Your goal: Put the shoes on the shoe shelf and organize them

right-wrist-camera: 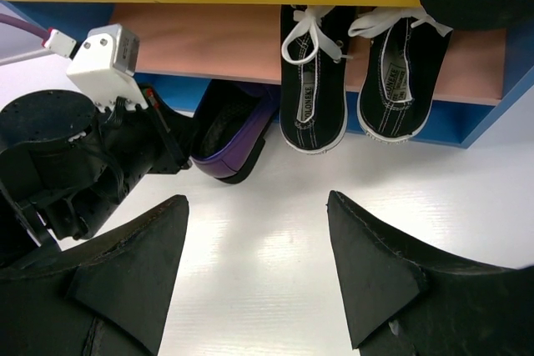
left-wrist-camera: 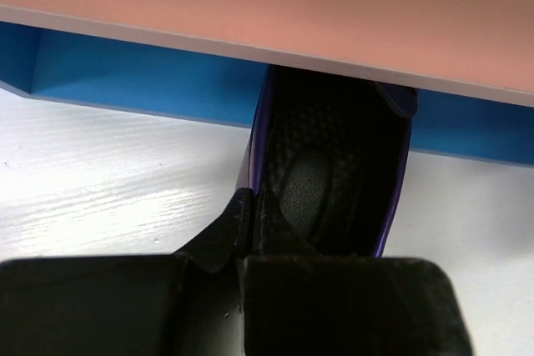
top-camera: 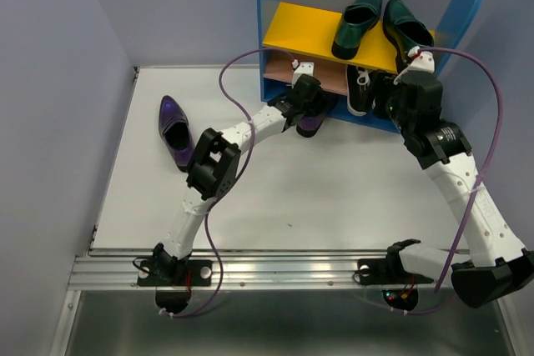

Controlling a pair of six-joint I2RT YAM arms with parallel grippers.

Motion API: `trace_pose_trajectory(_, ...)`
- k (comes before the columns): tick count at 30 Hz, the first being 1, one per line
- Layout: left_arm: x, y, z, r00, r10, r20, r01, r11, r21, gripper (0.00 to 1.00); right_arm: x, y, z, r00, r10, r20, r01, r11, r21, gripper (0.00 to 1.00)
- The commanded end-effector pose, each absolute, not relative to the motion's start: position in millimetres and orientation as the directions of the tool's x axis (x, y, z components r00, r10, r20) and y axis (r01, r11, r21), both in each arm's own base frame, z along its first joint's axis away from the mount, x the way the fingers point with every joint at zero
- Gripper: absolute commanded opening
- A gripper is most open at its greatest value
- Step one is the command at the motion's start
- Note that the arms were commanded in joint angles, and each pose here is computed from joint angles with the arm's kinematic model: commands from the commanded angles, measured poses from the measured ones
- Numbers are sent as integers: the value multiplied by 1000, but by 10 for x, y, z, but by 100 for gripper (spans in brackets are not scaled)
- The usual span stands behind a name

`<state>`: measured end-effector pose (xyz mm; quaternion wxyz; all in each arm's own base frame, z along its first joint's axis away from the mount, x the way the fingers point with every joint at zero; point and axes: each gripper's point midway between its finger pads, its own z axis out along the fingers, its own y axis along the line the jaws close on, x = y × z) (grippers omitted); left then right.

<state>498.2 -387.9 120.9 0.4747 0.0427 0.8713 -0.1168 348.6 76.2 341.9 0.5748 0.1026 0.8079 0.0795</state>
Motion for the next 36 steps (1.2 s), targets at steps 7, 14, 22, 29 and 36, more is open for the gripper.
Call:
trace_pose_trajectory(7, 5208, -4214, 2153, -344, -379, -859, 226, 855, -467, 0, 3399, 770, 3512, -305, 279, -910, 56, 960, 276, 73)
trace_pose_trajectory(14, 5284, -4208, 2314, -306, -462, -832, 202, 823, -531, 0, 3378, 769, 3478, -314, 283, -907, 59, 959, 279, 73)
trace_pose_trajectory(22, 5432, -4109, 2313, -283, -562, -777, 145, 776, -614, 0, 3369, 779, 3440, -322, 286, -902, 57, 957, 283, 73)
trace_pose_trajectory(29, 5459, -3952, 2349, -242, -669, -702, 91, 705, -703, 0, 3373, 778, 3428, -324, 285, -902, 59, 958, 282, 73)
trace_pose_trajectory(36, 5539, -4028, 2321, -250, -708, -661, 97, 661, -744, 0, 3418, 808, 3398, -338, 280, -898, 54, 959, 279, 73)
